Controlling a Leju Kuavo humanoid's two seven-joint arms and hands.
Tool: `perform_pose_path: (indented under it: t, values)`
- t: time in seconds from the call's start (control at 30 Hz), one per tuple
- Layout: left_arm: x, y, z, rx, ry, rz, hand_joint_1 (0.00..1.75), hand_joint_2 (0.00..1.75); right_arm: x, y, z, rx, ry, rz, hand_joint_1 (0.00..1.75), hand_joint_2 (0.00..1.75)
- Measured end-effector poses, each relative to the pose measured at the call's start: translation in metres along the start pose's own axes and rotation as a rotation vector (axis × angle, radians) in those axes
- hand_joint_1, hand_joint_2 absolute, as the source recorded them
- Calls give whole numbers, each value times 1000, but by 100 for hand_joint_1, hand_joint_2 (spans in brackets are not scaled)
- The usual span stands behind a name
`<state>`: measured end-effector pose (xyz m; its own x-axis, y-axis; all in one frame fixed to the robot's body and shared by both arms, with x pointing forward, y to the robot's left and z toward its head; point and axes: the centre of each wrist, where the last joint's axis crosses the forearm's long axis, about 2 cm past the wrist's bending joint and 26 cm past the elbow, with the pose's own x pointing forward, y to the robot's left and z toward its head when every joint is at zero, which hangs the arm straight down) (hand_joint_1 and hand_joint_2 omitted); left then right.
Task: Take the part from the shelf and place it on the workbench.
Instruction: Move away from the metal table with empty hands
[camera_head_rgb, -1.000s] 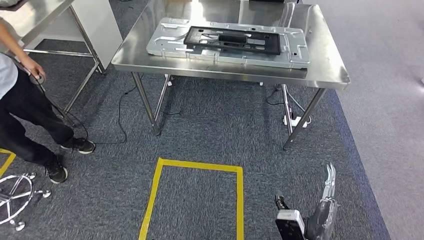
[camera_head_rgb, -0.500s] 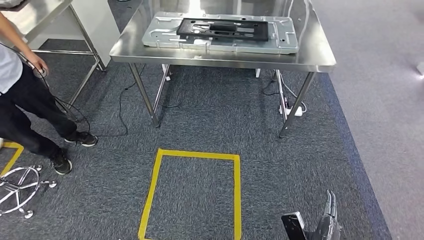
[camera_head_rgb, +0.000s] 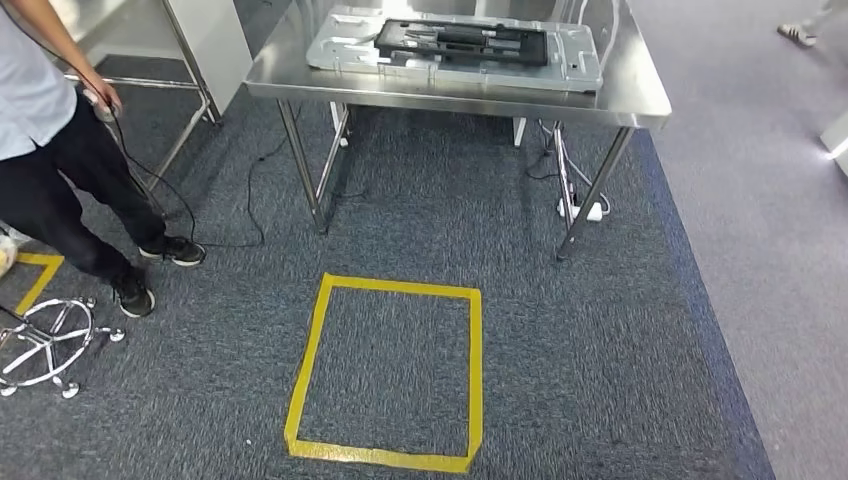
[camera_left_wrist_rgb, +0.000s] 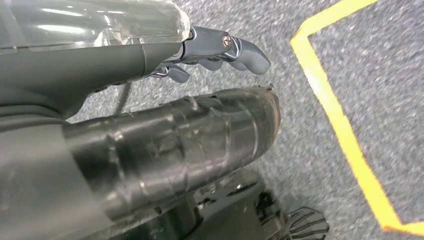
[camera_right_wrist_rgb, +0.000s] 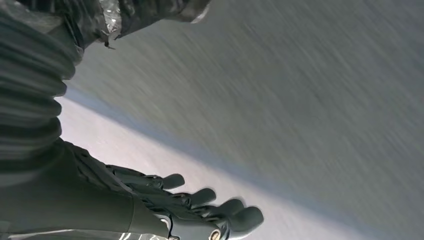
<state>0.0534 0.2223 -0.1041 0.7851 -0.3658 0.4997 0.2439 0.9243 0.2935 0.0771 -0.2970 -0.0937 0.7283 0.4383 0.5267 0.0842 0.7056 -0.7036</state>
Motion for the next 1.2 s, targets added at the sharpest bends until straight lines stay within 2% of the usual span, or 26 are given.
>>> perform_pose_path:
  t: [0.1,0.2,0.37,0.73,1.2]
  values:
    - [0,-1,0,-10,-8,3,0,0,-8,15,15,159,164,-53,0,0]
    - [0,-1,0,-16,-23,7,0,0,-11,27,27,295,298,-198,0,0]
    - [1,0,0,-10,-27,13,0,0,-7,39,37,370,399,-353,0,0]
    - [-5,-1,2,1,-7,20,0,0,-5,48,48,504,508,-304,0,0]
    - [-7,-3,4,9,3,29,0,0,-4,52,53,563,544,-257,0,0]
